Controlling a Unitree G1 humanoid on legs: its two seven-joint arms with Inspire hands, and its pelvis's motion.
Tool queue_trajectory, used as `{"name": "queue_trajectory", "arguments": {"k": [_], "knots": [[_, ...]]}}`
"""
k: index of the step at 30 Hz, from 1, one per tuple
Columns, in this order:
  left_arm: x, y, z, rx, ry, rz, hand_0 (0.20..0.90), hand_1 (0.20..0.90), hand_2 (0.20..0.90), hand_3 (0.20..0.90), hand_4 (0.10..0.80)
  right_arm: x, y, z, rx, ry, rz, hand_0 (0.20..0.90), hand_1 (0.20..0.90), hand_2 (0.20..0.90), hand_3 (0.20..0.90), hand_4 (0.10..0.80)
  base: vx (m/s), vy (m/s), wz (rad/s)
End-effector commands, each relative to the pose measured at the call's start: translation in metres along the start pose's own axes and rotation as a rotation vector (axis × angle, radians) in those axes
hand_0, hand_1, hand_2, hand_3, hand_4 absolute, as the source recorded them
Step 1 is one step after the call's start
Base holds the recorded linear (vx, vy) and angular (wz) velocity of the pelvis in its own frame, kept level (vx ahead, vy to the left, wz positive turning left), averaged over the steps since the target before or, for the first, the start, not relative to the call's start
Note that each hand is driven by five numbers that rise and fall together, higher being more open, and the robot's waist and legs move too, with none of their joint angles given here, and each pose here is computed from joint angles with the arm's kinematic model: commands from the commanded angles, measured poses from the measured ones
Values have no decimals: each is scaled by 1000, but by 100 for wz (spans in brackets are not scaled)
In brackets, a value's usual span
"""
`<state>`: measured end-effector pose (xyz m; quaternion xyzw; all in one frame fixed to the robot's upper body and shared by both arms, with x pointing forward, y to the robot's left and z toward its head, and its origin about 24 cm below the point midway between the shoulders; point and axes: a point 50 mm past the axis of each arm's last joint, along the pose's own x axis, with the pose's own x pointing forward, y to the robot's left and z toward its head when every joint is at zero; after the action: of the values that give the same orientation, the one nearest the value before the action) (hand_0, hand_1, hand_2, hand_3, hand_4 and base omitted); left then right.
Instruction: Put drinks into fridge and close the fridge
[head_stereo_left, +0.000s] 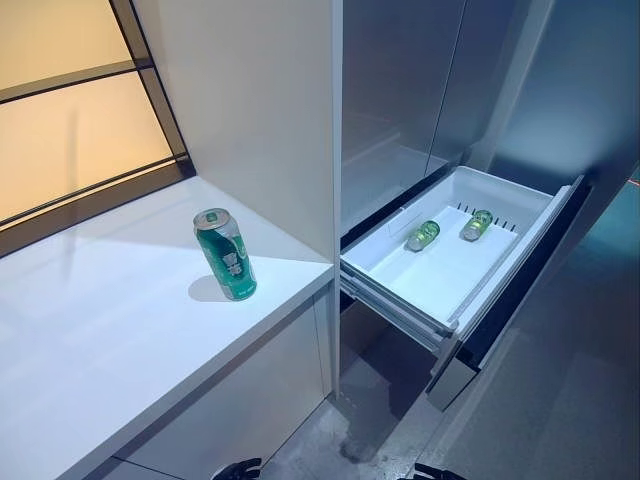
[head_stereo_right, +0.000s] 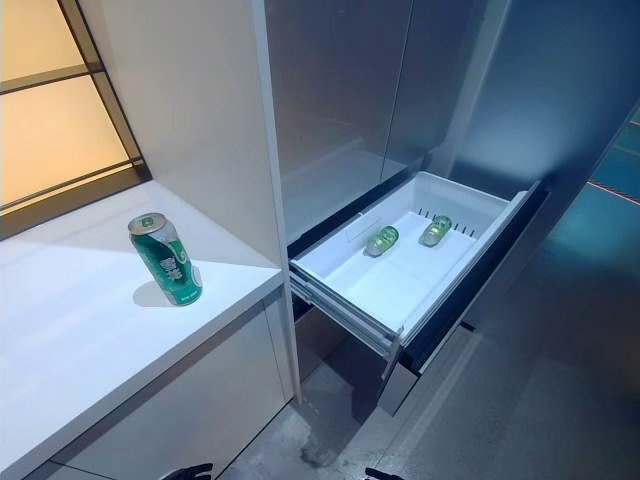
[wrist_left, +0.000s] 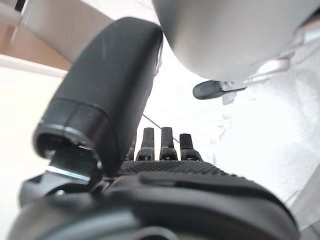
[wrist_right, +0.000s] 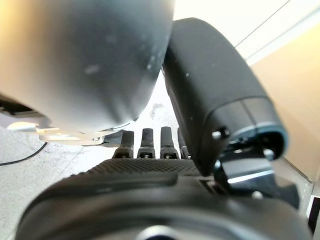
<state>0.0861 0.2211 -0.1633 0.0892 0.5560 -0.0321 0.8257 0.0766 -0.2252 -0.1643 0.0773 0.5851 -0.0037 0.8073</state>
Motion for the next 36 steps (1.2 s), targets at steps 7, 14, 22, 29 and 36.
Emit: {"name": "queue_trajectory", "arguments": {"k": [7, 14, 22, 29, 36], "knots": [[5, -13, 69, 562, -244, -149, 900, 900, 900, 900, 800, -1, -7, 12, -114, 34, 25, 900, 900, 900, 900, 800, 7, 15, 0], [-21, -34, 161, 522, -516, -458, 900, 900, 900, 900, 800, 0, -6, 26, -127, 20, 18, 900, 900, 900, 900, 800, -32, 21, -6], [-83, -63, 220, 268, -676, -1080, 900, 900, 900, 900, 800, -1, -10, 29, -126, -1, 5, 900, 900, 900, 900, 800, -33, -1, -3], [-160, -91, 248, 208, -984, -1475, 900, 900, 900, 900, 800, 0, -6, 22, -119, -13, 9, 900, 900, 900, 900, 800, 0, 0, 0], [-233, -90, 264, 165, -1334, -1720, 900, 900, 900, 900, 800, 1, -1, 8, -113, 9, 8, 900, 900, 900, 900, 800, 17, -18, 3]]}}
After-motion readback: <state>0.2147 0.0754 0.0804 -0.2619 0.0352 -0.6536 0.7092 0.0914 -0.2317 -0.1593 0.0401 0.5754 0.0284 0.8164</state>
